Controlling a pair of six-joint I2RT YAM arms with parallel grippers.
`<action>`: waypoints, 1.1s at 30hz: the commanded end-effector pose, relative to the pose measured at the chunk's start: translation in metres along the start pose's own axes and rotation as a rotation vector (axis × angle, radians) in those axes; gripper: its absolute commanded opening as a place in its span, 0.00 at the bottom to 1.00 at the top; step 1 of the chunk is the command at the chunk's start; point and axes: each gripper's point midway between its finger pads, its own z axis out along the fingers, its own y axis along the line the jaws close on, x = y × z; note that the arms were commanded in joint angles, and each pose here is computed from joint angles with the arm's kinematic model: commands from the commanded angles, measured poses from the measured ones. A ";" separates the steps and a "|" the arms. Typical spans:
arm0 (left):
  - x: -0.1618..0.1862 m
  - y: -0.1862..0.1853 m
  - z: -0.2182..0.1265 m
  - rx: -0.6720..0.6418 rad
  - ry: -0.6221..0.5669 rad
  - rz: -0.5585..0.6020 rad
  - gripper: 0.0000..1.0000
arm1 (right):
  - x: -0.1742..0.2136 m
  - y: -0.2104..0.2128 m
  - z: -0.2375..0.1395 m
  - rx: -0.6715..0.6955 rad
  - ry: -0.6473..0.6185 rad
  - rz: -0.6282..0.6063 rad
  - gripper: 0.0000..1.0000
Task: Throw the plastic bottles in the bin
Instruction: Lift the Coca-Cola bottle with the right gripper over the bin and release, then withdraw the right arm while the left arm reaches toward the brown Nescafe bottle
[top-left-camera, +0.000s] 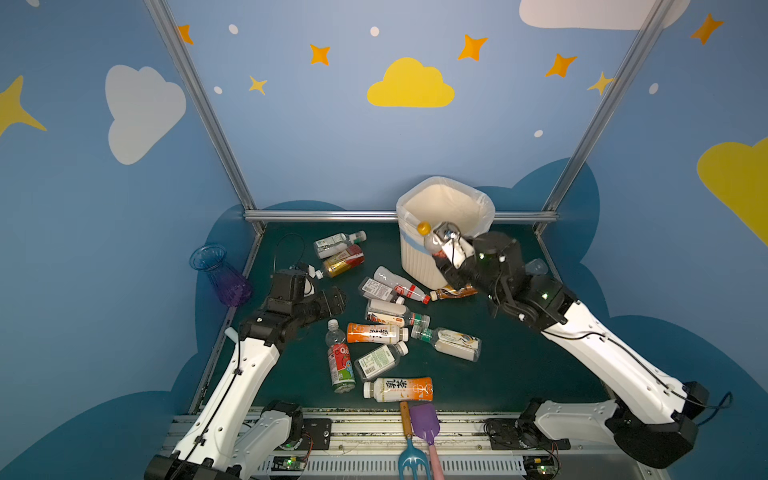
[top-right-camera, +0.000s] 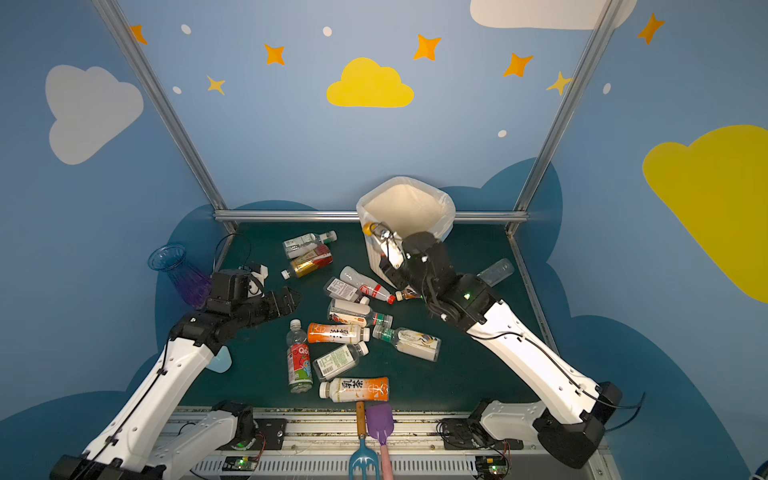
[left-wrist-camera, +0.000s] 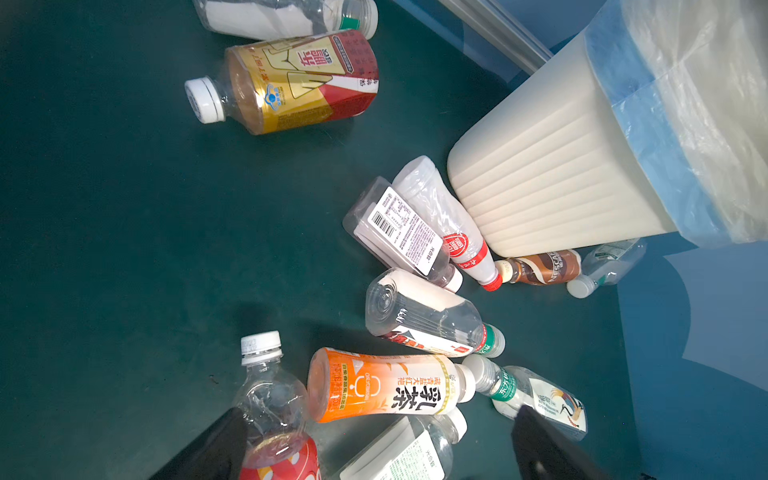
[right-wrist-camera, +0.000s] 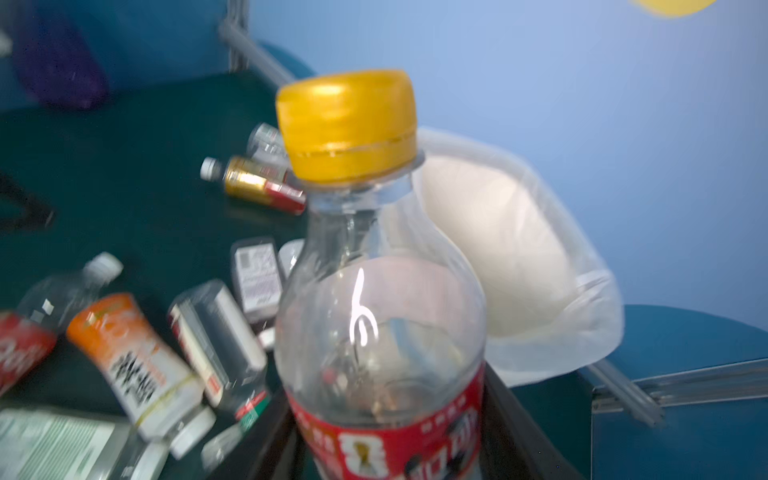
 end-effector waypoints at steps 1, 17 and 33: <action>-0.011 -0.012 -0.004 0.042 -0.021 -0.005 1.00 | -0.044 -0.046 0.034 0.049 -0.087 0.102 0.60; 0.061 -0.052 0.024 0.027 0.160 0.331 1.00 | 0.072 -0.127 -0.028 0.276 0.162 0.649 0.88; 0.138 -0.194 0.117 0.114 0.327 1.062 1.00 | 0.302 -0.055 -0.084 0.264 0.400 1.214 0.78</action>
